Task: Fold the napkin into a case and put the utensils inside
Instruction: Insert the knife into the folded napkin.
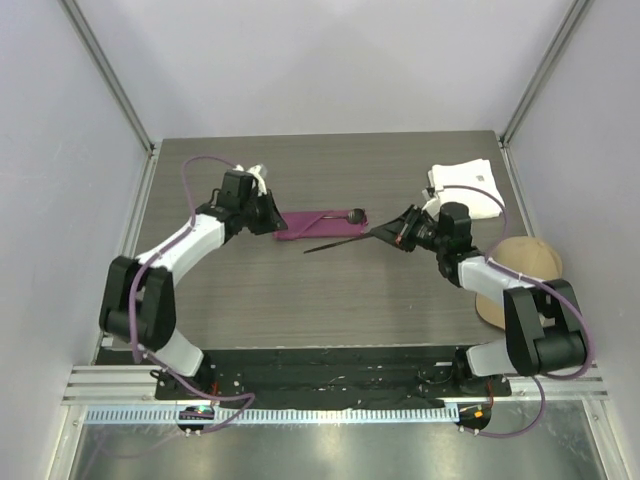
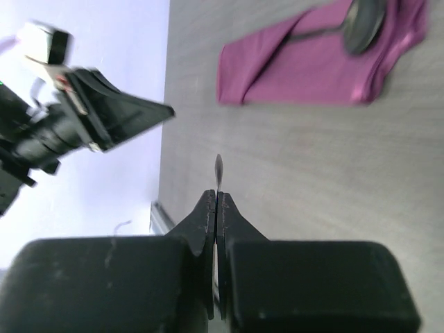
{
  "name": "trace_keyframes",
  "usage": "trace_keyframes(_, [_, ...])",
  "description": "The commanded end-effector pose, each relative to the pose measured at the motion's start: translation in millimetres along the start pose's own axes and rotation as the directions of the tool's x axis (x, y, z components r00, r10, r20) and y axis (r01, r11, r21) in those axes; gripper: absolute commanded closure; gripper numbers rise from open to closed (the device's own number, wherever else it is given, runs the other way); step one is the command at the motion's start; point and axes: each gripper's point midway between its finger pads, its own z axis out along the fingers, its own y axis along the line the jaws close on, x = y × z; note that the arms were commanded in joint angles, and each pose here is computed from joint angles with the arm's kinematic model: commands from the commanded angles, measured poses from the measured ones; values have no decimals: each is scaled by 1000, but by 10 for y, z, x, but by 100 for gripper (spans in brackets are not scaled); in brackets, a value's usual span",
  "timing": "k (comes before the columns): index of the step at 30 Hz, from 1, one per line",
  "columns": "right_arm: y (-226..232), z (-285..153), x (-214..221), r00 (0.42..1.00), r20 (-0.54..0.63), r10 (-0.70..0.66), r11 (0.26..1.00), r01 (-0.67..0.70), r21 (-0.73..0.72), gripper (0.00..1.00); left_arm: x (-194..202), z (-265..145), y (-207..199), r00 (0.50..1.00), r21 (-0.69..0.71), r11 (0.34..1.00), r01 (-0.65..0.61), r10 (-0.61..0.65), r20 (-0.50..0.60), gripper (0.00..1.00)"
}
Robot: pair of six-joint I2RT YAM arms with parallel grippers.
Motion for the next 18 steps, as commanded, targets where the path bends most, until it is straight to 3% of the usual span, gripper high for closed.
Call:
trace_keyframes(1, [233,143,-584,984,167,-67,996,76,-52,99,-285,231,79,986,-23,987,157,-155,57,91])
trace_keyframes(8, [-51,314,-861,980,201,-19,999,28,-42,99,-444,512,258,982,-80,980,184,-179,68,94])
trace_keyframes(18, [-295,387,-835,984,178,4,1000,-1,-18,99,-334,760,487,980,-134,971,199,-198,22,95])
